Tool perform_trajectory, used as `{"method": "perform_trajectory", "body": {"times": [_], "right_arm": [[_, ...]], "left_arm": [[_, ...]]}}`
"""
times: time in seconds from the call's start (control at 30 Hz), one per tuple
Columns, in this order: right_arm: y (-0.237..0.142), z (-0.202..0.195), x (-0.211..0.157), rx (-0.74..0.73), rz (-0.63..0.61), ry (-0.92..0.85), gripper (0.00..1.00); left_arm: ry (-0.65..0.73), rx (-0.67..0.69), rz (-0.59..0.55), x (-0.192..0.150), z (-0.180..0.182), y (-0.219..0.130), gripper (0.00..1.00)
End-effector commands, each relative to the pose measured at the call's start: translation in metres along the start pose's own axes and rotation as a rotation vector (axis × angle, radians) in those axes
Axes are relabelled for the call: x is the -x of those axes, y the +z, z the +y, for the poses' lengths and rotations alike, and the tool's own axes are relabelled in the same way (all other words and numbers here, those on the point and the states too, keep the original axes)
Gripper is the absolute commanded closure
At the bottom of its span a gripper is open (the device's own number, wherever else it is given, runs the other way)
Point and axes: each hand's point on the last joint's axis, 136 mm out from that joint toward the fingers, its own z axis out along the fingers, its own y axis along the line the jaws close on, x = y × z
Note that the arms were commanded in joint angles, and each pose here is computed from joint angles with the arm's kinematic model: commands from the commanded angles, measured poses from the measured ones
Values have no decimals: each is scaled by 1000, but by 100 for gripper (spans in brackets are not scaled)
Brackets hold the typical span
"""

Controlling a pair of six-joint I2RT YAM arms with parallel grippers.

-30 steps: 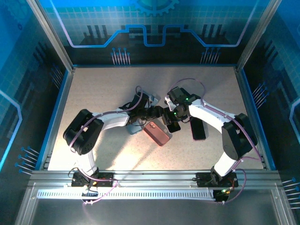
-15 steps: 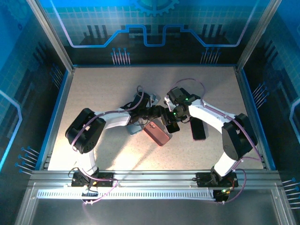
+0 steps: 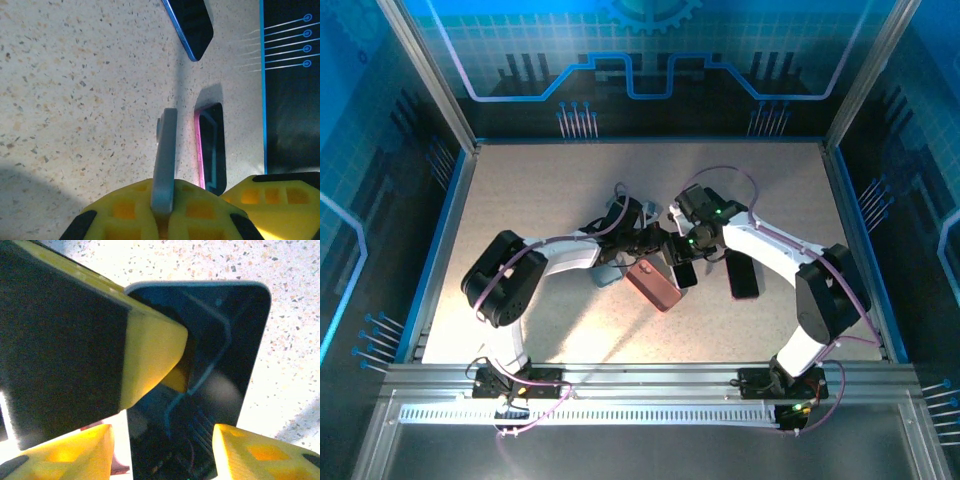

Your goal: Put the phone into the phone case

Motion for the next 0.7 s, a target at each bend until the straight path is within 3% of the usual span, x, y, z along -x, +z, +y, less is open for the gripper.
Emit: {"method": "perform_trajectory", "body": {"times": [0.0,0.07,0.17,0.53,0.67], "right_arm": [[-11,5,8,21,-38,7,46],[-13,5,6,30,-40,17,37],[-20,4,3,49,-62,40,33],[-47,-6,-3,89,-197,141,31],[-57,-4,1,190,-278,216,31]], "left_arm": [[28,-37,-15,5,-16,-3,100],[35,-45,-29,9,-22,-7,100],[52,-55,-64,16,-31,-15,100],[61,-39,-277,55,-57,-56,100],[5,-11,-403,71,-53,-76,100]]}}
